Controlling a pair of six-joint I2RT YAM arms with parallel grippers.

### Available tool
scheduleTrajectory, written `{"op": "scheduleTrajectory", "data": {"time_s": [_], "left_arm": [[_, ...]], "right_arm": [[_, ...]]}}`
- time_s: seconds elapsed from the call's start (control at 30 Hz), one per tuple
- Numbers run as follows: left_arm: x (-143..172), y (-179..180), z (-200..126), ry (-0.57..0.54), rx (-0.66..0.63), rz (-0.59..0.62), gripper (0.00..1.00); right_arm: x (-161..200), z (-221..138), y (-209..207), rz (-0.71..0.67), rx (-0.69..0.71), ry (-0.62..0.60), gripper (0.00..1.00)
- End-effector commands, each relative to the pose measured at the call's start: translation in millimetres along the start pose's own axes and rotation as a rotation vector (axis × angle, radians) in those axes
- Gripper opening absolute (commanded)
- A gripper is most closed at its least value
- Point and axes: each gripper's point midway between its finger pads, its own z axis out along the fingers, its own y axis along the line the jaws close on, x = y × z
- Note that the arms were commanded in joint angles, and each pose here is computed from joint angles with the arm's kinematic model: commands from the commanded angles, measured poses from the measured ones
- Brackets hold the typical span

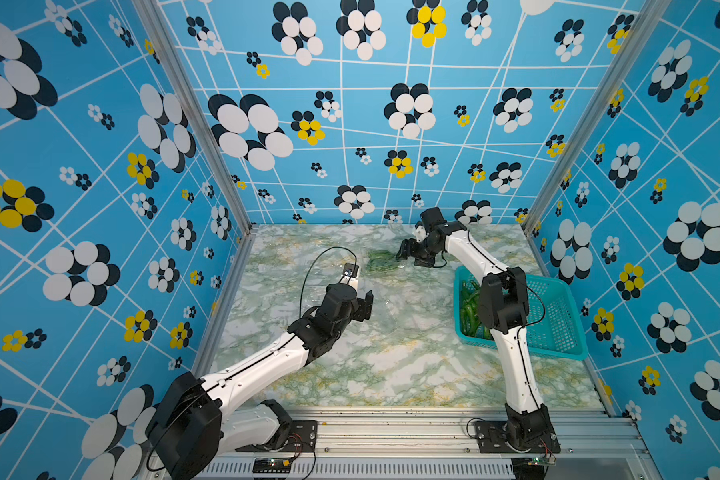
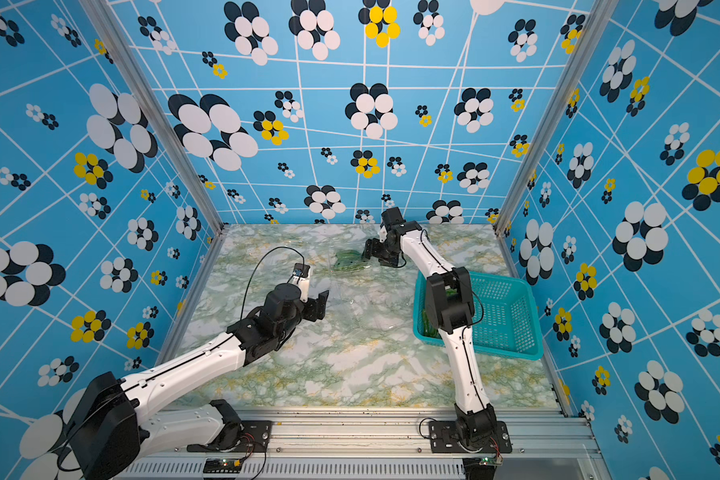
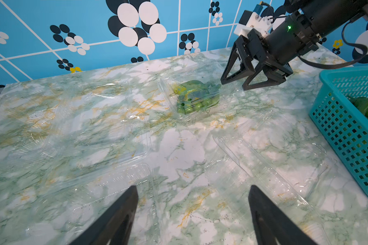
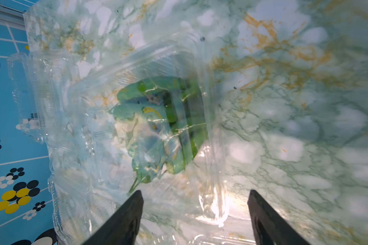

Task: Take small green peppers out of containers
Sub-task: Move the packing box to the center of the board.

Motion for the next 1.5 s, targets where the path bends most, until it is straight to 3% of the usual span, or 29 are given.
{"op": "scheduleTrajectory", "data": {"time_s": [0.0,0.17,0.33,0.47,0.6,0.8,1.03,1.17,1.47], "left_arm": [[-11.3,1.7,1.1,-0.031,-0.001,-0.031,0.83],[-12.5,6.7,7.4,-0.027,-0.009,-0.040,0.84],[-20.6,4.3,30.8,0.010,-0.014,-0.020,0.83],[-44.7,-4.8,57.8,0.015,-0.015,-0.008,0.83],[-69.8,-29.4,98.7,0.045,0.068,-0.019,0.82],[-69.7,-40.6,167.0,0.141,0.085,-0.009,0.80],[-65.1,-11.8,231.4,0.220,0.048,-0.103,0.79],[-69.3,4.1,252.5,0.207,0.025,-0.134,0.79],[-60.0,3.1,287.7,0.262,0.035,-0.151,0.80]], "right_arm": [[-9.7,-25.1,10.8,-0.039,-0.004,-0.031,0.83],[12.1,-42.8,18.9,-0.080,-0.019,-0.042,0.79],[71.8,-72.4,29.9,-0.120,-0.016,-0.047,0.72],[126.7,-60.8,22.9,-0.122,0.016,0.003,0.66],[160.7,-35.6,17.1,-0.119,0.040,0.057,0.56],[185.8,-15.1,17.8,-0.135,0.051,0.094,0.50],[207.5,-3.3,24.7,-0.157,0.026,0.139,0.46],[220.9,3.2,20.0,-0.160,0.041,0.158,0.43],[243.0,7.4,5.1,-0.168,0.116,0.182,0.40]]}}
